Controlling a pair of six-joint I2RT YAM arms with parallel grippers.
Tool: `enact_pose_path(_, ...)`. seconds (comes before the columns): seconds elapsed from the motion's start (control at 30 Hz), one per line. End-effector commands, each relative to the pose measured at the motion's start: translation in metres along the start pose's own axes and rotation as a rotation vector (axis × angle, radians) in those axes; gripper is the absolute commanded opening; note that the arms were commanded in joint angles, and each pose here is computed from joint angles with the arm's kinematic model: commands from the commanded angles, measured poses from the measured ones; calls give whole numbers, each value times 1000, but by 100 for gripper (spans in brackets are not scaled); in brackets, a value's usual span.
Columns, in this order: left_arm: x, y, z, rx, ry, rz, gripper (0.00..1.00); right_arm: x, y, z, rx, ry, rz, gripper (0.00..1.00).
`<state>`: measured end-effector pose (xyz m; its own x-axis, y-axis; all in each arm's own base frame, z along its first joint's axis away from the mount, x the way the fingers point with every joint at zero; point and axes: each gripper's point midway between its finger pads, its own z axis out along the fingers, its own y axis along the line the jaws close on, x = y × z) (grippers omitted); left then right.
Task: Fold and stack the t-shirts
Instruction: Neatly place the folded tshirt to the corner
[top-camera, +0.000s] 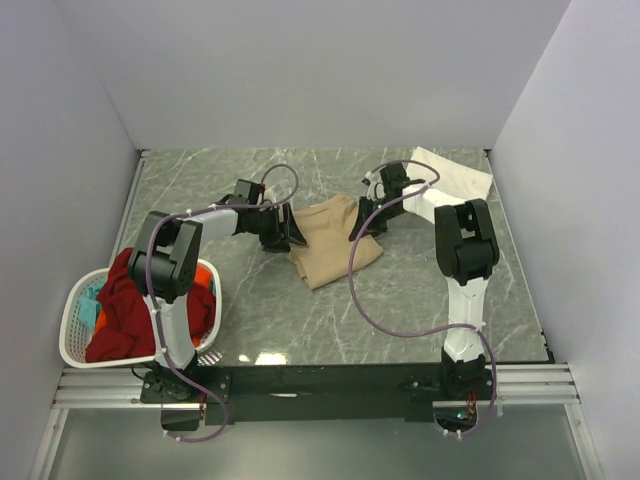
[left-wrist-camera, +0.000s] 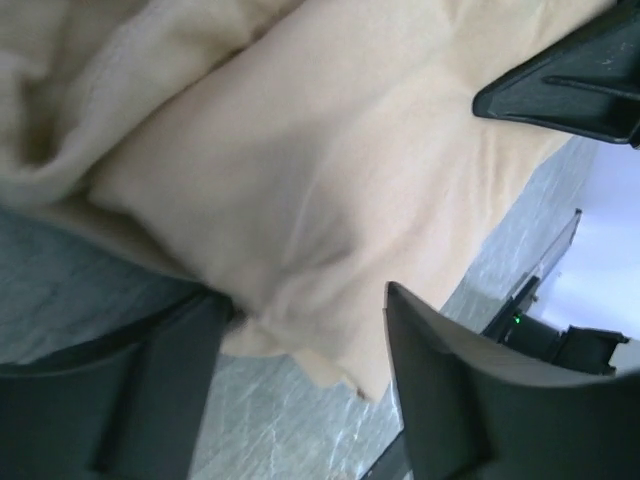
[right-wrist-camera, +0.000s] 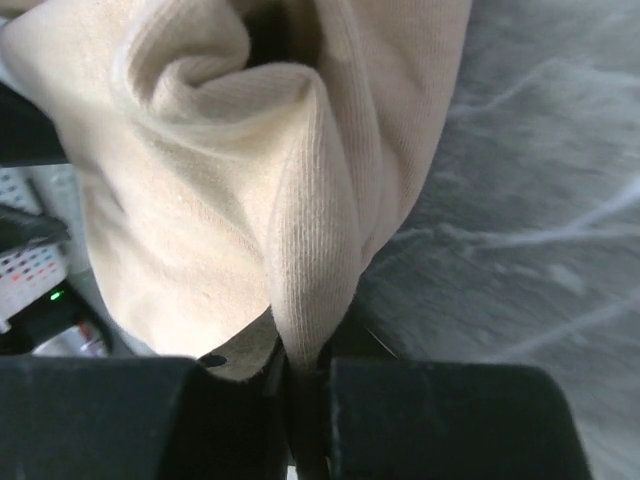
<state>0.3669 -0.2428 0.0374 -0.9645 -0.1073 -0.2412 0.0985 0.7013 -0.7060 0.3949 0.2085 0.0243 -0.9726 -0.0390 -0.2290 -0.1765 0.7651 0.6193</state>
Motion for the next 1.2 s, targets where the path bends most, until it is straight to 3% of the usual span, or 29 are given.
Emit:
enact_pose_path(0.0,6,38,-6,-155,-27,-10,74,-31,11,-34,107,-100,-86,0)
enact_pose_path(0.13,-6,23,-29,-158,-108,19,83,-47,8,-52,194,-122,-98,0)
enact_pose_path(0.33,-9,7,-50,-141,-182,15,86,-90,-4,-86,401,-195,-114,0)
enact_pose_path(0.67,27,23,-56,-169,-169,-50,86,-143,-46,-126,645,-322,-27,0)
enact_pose_path(1.17,55,38,-63,-210,-161,-76,87,-196,-81,-217,792,-555,41,0)
